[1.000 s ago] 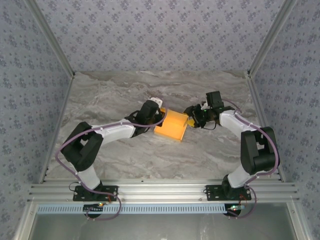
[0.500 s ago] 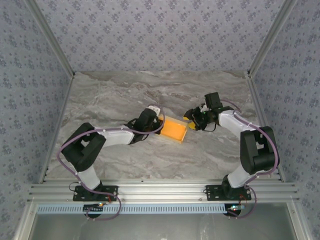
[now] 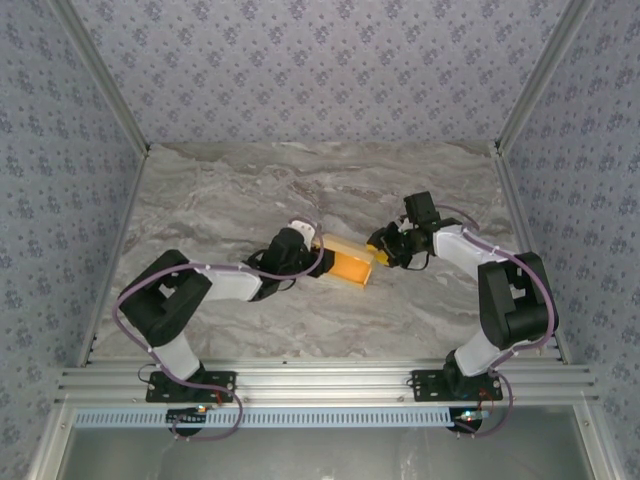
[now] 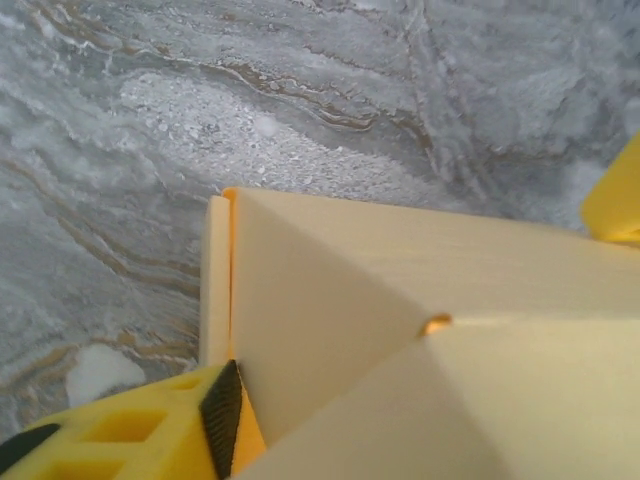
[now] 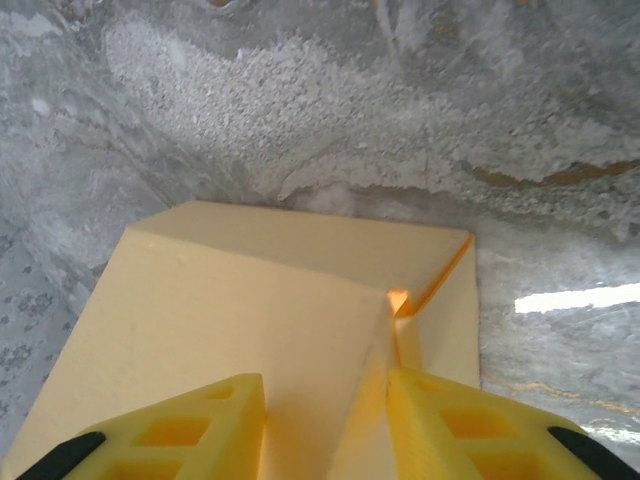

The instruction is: Fold the paper box

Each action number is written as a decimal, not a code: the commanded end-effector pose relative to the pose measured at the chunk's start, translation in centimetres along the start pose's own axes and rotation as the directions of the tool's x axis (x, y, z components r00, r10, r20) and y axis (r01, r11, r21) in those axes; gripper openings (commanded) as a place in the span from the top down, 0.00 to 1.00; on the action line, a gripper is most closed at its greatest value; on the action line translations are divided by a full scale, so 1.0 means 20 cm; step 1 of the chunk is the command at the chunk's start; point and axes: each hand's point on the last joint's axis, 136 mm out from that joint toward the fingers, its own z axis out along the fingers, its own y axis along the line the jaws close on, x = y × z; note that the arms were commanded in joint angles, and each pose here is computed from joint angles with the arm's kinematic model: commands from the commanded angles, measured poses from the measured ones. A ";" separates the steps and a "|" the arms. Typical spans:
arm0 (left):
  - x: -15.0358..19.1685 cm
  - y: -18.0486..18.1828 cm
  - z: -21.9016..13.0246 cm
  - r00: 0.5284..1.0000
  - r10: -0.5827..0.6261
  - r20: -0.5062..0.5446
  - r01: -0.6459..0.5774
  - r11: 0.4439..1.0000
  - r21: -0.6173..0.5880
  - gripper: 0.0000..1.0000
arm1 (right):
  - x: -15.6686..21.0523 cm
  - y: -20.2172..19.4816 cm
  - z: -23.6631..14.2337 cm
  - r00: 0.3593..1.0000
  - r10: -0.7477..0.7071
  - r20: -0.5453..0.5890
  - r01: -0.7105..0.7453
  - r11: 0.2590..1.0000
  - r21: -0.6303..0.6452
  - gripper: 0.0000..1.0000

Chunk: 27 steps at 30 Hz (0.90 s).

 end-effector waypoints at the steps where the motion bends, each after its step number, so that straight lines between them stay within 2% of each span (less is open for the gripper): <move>1: -0.08 -0.11 -0.09 0.995 -0.081 0.061 0.072 0.988 0.136 0.40 | 0.00 -0.08 0.02 1.000 -0.013 0.024 0.012 0.998 0.063 0.64; 4: -0.10 -0.17 -0.16 0.995 -0.088 0.037 0.080 0.980 0.180 0.31 | -0.02 -0.09 0.02 0.999 -0.023 0.034 0.020 0.997 0.076 0.65; 7: -0.13 -0.18 -0.25 0.997 -0.080 0.011 0.077 0.983 0.166 0.27 | -0.02 -0.10 0.02 0.999 -0.031 0.039 0.027 0.996 0.090 0.65; 8: -0.14 -0.18 -0.28 0.997 -0.078 0.015 0.074 0.985 0.156 0.23 | -0.02 -0.10 0.03 0.999 -0.034 0.040 0.030 0.995 0.090 0.65; 12: -0.21 -0.18 -0.37 0.995 -0.084 0.056 0.076 0.988 0.134 0.21 | -0.03 -0.10 0.03 0.998 -0.041 0.044 0.036 0.995 0.097 0.66; 15: -0.24 -0.12 -0.45 0.992 -0.094 0.089 0.088 0.994 0.072 0.19 | -0.03 -0.09 0.03 0.998 -0.045 0.044 0.041 0.995 0.094 0.67; 17: -0.25 0.00 -0.50 0.989 -0.101 0.107 0.108 0.992 -0.064 0.13 | -0.03 -0.09 0.02 0.998 -0.047 0.051 0.042 0.995 0.096 0.67; 19: -0.27 0.10 -0.54 0.992 -0.080 0.099 0.095 0.982 -0.160 0.13 | -0.02 -0.07 0.00 0.997 -0.054 0.055 0.048 0.995 0.089 0.67; 20: -0.28 0.12 -0.54 0.995 -0.064 0.078 0.076 0.983 -0.167 0.13 | -0.02 -0.06 -0.01 0.997 -0.056 0.059 0.050 0.995 0.086 0.66; 24: -0.32 0.13 -0.51 0.997 -0.059 0.040 0.065 0.984 -0.165 0.14 | -0.02 -0.04 -0.07 0.994 -0.084 0.075 0.077 0.993 0.092 0.64; 27: -0.33 0.13 -0.49 0.991 -0.124 0.048 0.129 0.983 -0.127 0.15 | -0.01 -0.03 -0.10 0.994 -0.086 0.074 0.079 0.993 0.092 0.58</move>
